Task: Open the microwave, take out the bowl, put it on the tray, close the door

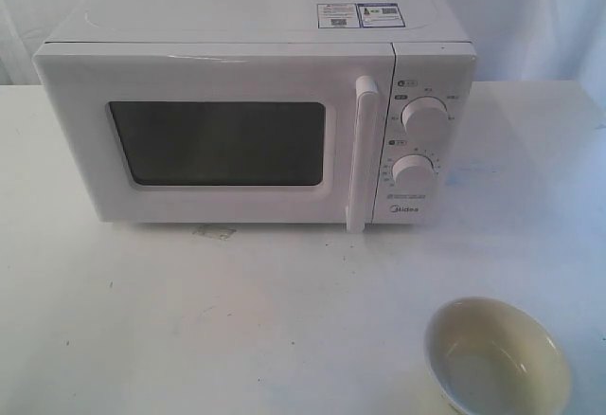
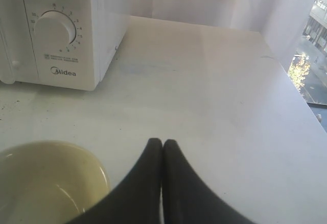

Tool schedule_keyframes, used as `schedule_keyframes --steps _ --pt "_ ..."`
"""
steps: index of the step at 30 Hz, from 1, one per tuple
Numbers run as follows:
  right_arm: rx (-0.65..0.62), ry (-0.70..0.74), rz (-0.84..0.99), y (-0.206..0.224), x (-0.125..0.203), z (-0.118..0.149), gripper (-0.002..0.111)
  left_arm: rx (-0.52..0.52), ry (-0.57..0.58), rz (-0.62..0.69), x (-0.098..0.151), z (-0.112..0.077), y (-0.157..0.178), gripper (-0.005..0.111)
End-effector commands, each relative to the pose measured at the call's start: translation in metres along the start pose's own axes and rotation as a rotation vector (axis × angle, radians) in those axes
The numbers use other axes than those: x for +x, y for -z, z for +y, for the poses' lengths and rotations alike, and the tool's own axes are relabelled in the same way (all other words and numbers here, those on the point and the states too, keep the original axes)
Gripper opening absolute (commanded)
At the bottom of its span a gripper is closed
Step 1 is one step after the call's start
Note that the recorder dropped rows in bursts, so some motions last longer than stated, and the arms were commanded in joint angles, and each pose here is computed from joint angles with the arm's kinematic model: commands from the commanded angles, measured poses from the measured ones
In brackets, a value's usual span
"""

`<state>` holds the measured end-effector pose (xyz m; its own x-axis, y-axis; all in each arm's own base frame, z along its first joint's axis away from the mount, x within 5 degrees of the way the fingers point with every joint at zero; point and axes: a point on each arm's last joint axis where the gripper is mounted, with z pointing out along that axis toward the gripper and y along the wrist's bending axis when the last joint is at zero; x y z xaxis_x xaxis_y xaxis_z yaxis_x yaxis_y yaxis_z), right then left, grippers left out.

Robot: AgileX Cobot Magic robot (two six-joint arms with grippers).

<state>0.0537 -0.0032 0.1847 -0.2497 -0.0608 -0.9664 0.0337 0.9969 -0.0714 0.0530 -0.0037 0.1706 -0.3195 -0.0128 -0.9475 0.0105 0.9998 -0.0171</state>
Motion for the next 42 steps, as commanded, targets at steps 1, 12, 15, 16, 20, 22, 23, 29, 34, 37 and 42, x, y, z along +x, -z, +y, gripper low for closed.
schedule_keyframes --steps 1,12,15,16,20,22,23,29,34,37,42 --pt "0.008 0.0 0.0 -0.0003 0.0019 -0.0003 0.0 0.006 0.009 0.005 0.0016 -0.0004 -0.0002 0.0" --pt "0.008 0.0 0.0 -0.0003 0.0019 -0.0003 0.0 0.033 0.0 0.006 0.0016 -0.002 0.0 0.0" --pt "0.008 0.0 0.0 -0.0003 0.0019 -0.0003 0.0 0.033 0.0 0.006 0.0016 -0.002 0.0 0.0" --pt "0.008 0.0 0.0 -0.0003 0.0019 -0.0003 0.0 0.033 0.0 0.006 0.0016 -0.002 0.0 0.0" --pt "0.008 0.0 0.0 -0.0003 0.0019 -0.0003 0.0 0.034 -0.004 0.006 0.0016 -0.002 0.0 0.0" --pt "0.008 0.0 0.0 -0.0003 0.0019 -0.0003 0.0 0.034 -0.004 0.006 0.0016 -0.002 0.0 0.0" --pt "0.008 0.0 0.0 -0.0003 0.0019 -0.0003 0.0 0.031 -0.004 0.006 0.0016 -0.0018 -0.0001 0.0" --pt "0.008 0.0 0.0 -0.0003 0.0019 -0.0003 0.0 0.031 -0.004 0.006 0.0016 -0.0018 -0.0001 0.0" --pt "0.008 0.0 0.0 -0.0003 0.0019 -0.0003 0.0 0.031 -0.004 0.006 0.0016 -0.0018 -0.0001 0.0" --pt "0.008 0.0 0.0 -0.0003 0.0019 -0.0003 0.0 0.031 -0.004 0.006 0.0016 -0.0018 -0.0001 0.0" --pt "0.008 0.0 0.0 -0.0003 0.0019 -0.0003 0.0 0.031 -0.004 0.006 0.0016 -0.0018 -0.0001 0.0"
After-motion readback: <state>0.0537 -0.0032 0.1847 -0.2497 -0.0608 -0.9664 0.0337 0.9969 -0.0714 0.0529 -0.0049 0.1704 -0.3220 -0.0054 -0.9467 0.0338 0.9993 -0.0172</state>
